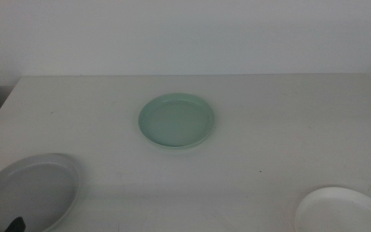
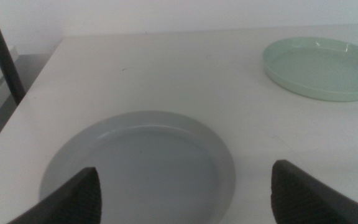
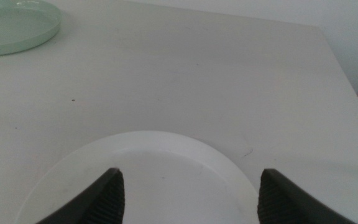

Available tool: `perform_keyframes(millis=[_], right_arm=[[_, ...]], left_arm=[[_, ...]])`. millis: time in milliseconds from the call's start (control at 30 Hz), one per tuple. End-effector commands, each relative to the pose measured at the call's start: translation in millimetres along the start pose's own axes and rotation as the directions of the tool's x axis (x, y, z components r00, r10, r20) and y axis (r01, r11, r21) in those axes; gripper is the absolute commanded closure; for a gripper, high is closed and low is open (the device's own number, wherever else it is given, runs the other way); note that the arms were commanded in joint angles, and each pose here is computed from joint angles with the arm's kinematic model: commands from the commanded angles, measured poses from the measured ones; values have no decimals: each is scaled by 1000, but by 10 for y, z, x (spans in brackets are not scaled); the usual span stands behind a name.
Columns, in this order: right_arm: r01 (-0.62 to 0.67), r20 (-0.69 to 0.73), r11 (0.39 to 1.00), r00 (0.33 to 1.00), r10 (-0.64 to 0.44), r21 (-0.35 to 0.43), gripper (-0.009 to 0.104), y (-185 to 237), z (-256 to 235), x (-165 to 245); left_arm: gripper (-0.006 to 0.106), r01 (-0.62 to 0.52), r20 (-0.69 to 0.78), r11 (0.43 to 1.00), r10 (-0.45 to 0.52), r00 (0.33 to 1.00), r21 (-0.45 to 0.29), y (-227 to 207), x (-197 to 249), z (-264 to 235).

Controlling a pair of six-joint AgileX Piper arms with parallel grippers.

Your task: Stack the three bowls on top of each other.

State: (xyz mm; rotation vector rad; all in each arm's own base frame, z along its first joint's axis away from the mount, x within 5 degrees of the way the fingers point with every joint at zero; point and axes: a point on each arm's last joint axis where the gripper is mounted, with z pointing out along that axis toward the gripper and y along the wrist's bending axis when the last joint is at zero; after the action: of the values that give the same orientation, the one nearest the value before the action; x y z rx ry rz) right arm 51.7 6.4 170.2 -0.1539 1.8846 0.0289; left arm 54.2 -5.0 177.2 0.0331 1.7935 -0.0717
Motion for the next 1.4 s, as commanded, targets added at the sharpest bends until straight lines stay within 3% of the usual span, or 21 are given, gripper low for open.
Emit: perform_keyframes(millis=[0, 233, 467, 967, 1367], right_arm=[[11, 101, 1000, 995, -13, 24, 40, -17, -24, -83], [11, 101, 1000, 995, -13, 24, 40, -17, -24, -83], [11, 101, 1000, 995, -13, 24, 40, -17, -24, -83], [11, 101, 1000, 995, -13, 24, 40, -17, -24, -83], [11, 101, 1000, 995, -13, 24, 40, -17, -24, -83]], left_arm=[[-4, 18, 121, 1000, -17, 993, -6, 6, -125, -25], [-4, 38, 176, 999, -38, 984, 3, -6, -351, -115], [-4, 29, 190, 999, -32, 981, 21, -43, -930, -333], [-4, 32, -143, 998, -23, 989, 57, -123, -2272, -331], [-4, 47, -340, 998, -28, 940, 49, -107, -2345, 230]])
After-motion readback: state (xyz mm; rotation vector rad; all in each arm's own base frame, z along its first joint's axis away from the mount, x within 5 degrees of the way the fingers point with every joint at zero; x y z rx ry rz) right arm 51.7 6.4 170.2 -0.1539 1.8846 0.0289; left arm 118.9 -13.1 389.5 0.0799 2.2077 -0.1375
